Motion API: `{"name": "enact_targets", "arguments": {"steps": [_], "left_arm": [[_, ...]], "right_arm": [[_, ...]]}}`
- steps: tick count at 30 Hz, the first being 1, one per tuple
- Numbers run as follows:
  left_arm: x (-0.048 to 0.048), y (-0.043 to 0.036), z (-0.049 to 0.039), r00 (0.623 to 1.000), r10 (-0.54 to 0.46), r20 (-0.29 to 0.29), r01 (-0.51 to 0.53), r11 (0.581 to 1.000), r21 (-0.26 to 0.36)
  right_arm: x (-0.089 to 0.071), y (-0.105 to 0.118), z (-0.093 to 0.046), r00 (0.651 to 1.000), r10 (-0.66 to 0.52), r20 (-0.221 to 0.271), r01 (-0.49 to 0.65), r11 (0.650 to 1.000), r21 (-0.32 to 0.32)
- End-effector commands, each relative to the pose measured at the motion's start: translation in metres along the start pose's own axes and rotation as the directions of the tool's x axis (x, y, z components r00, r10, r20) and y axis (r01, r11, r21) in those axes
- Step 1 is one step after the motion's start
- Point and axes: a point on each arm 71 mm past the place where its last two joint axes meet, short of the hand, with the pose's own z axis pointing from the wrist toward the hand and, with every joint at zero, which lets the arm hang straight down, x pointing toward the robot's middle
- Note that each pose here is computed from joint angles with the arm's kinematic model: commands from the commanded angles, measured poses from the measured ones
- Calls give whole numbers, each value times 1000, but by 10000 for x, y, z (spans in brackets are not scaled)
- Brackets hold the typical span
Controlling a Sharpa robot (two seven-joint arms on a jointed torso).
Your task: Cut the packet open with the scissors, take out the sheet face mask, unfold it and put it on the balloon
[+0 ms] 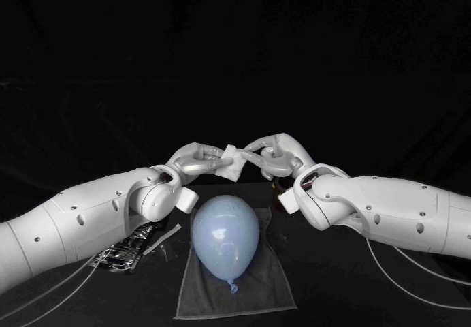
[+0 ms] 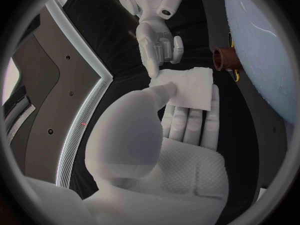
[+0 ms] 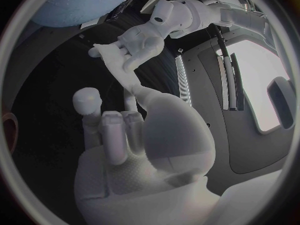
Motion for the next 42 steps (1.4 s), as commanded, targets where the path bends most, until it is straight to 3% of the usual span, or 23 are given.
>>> {"name": "enact_targets", "arguments": {"steps": [1, 15, 30, 35, 42], "left_arm": [[-17, -17, 1, 1000, 19, 9, -19, 1000, 14], [-128, -24, -21, 991, 107, 79, -110, 993, 33], [-214, -47, -66, 976, 145, 161, -154, 987, 49], [-173, -61, -114, 981, 136, 140, -144, 988, 48], [-35, -73, -160, 994, 91, 67, -93, 995, 31]], "right_arm": [[-1, -7, -8, 998, 58, -5, -58, 998, 21], [4, -89, -39, 977, 212, 11, -211, 966, 151], [-34, -142, -59, 960, 272, 69, -280, 937, 207], [-60, -160, -61, 956, 276, 100, -291, 932, 214], [-85, -173, -58, 953, 273, 127, -296, 931, 214]]}}
